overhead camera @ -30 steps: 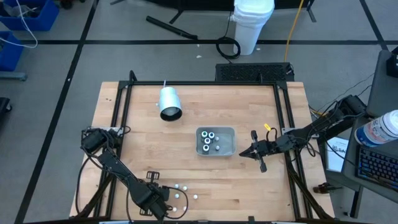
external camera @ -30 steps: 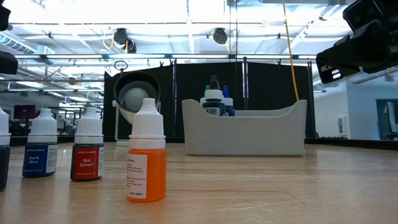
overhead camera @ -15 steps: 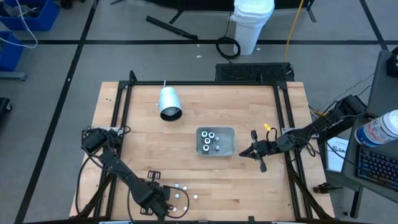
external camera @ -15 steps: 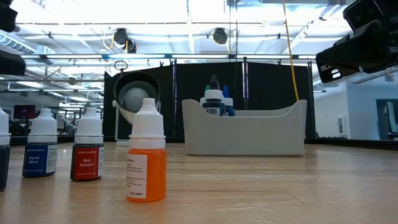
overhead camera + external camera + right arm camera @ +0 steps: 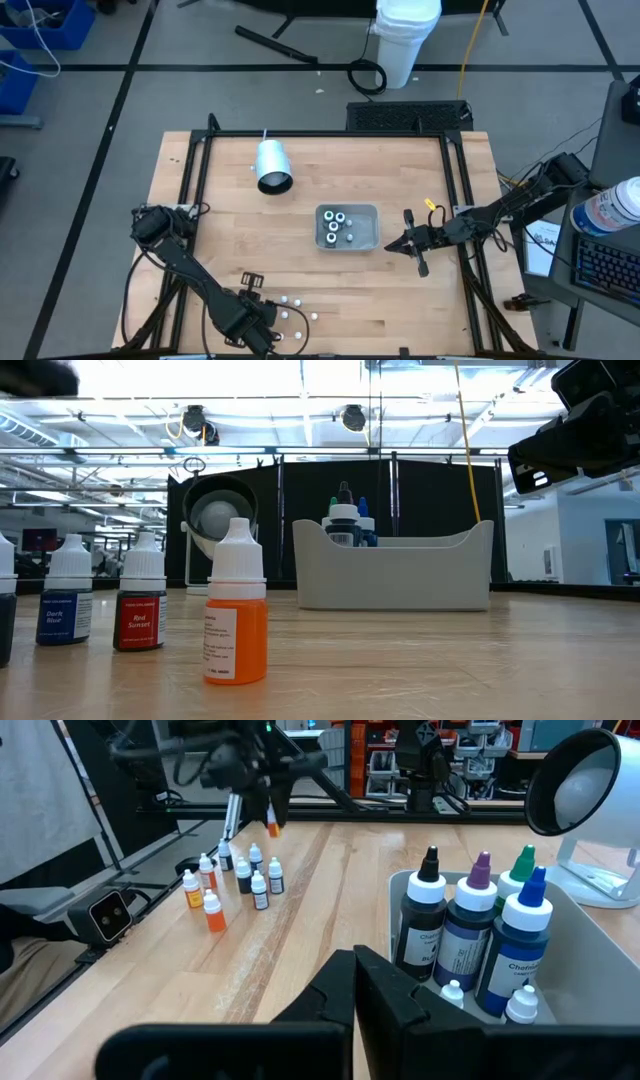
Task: Pick & Place food coloring
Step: Put the top left small orange food coloring bottle into the white bin
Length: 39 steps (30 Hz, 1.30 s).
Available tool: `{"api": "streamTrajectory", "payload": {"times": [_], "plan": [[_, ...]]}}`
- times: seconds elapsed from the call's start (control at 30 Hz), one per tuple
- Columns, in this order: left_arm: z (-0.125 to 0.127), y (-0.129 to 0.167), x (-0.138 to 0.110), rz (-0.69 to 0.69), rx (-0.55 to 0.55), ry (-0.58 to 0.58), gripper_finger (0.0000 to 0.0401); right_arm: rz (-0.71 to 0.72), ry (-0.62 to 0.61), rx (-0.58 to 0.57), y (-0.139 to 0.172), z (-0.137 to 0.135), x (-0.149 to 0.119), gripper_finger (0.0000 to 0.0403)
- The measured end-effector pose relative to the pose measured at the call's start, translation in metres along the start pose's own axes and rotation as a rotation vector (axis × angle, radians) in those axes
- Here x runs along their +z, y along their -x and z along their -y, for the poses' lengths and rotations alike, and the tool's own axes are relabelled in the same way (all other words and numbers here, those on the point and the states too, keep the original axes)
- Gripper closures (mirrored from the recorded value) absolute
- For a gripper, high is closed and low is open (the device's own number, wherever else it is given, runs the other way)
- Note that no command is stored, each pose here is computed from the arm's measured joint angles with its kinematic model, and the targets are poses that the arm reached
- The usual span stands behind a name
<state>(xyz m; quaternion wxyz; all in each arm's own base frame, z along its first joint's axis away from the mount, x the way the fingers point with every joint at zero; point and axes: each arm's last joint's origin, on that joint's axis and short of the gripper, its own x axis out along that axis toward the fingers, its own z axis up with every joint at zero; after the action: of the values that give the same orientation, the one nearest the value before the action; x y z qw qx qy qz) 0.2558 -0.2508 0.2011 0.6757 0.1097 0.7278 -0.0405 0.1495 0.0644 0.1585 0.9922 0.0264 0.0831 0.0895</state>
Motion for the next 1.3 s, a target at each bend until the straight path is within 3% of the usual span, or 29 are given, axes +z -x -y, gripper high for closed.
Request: {"api": "streamTrajectory", "payload": {"times": [0.27, 0.67, 0.87, 1.0, 1.17, 1.3], "plan": [[-0.027, 0.024, 0.024, 0.121, 0.068, 0.084, 0.0311, 0.0, 0.0, 0.0, 0.0, 0.0, 0.0, 0.0403], [-0.098, 0.02, 0.057, 0.108, -0.021, 0.031, 0.0311, 0.015, 0.001, 0.001, 0.0, 0.0, 0.002, 0.0403], [-0.137, 0.021, 0.077, 0.218, -0.053, 0.034, 0.0311, 0.015, 0.021, 0.002, 0.0, 0.0, 0.001, 0.0403], [-0.152, 0.043, 0.087, 0.317, -0.058, 0.019, 0.0311, 0.014, 0.018, 0.002, 0.0, 0.0, 0.001, 0.0403], [-0.179, 0.084, 0.097, 0.47, 0.019, 0.149, 0.0311, 0.015, 0.024, 0.002, 0.0, 0.0, 0.001, 0.0403], [-0.194, 0.104, 0.106, 0.542, 0.003, 0.144, 0.0311, 0.016, 0.025, 0.002, 0.0, 0.0, 0.002, 0.0403]]}}
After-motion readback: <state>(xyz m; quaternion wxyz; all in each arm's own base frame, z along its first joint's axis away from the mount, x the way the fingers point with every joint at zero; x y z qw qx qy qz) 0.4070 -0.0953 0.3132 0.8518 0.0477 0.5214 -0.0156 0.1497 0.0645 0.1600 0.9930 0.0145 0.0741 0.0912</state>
